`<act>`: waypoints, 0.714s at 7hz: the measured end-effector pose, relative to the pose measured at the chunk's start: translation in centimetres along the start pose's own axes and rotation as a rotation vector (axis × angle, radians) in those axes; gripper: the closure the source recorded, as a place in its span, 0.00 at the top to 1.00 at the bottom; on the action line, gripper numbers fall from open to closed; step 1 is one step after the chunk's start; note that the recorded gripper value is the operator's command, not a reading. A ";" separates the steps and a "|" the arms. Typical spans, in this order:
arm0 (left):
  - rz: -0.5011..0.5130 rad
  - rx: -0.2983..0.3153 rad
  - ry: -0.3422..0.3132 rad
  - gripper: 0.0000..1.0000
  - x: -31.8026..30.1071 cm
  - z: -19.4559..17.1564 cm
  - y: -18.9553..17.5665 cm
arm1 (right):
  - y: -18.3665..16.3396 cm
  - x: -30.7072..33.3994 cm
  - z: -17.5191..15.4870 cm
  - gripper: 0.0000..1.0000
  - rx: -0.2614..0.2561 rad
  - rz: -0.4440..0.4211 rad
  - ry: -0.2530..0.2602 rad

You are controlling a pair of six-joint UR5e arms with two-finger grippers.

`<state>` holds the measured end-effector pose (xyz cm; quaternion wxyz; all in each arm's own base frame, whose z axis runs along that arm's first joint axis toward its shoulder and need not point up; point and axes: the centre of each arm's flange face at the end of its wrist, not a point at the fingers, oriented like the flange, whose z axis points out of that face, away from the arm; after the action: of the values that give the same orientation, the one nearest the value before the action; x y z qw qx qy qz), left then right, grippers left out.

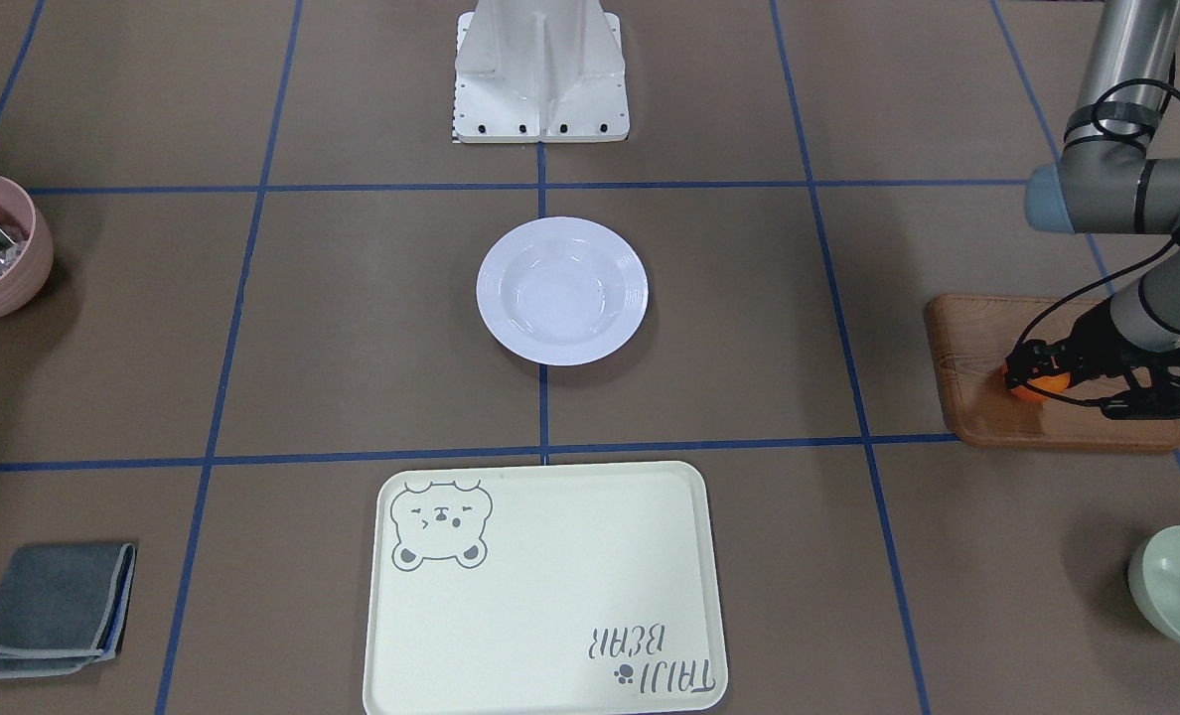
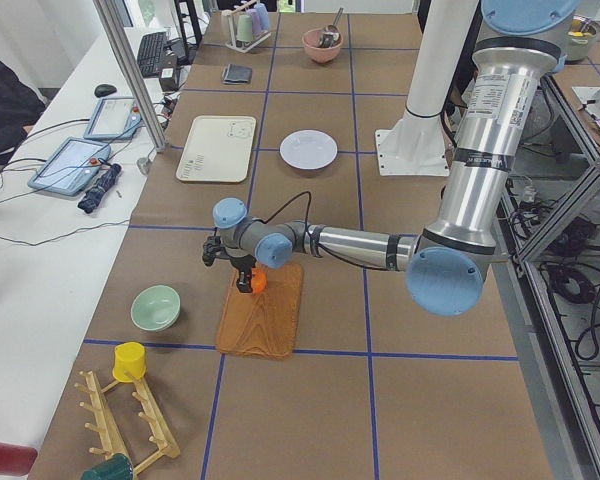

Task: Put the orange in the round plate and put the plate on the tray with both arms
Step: 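Carry the orange with the left gripper over the white plate and lower it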

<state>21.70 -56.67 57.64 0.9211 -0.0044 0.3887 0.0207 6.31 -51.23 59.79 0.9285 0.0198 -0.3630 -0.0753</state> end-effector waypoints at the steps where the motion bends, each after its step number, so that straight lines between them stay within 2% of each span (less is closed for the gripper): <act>1: -0.022 -0.014 0.009 0.00 3.6 -2.6 -1.1 | 0.0 0.0 0.1 1.00 0.000 -0.001 -0.008; 2: -0.064 -0.036 0.009 0.00 9.1 -5.4 -2.4 | 0.1 0.1 0.3 1.00 -0.001 0.000 -0.012; 3: -0.110 -0.066 0.014 0.00 16.2 -6.4 -2.4 | 0.2 0.1 0.3 1.00 -0.002 0.002 -0.015; 5: -0.231 -0.098 0.041 0.00 31.0 -6.2 -0.1 | 0.3 0.2 0.5 1.00 -0.005 0.009 -0.019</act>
<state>38.91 -55.81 31.08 0.9079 -0.0948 0.4029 -0.0668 6.14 -50.91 60.36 0.9255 0.0151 -0.3715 -0.0721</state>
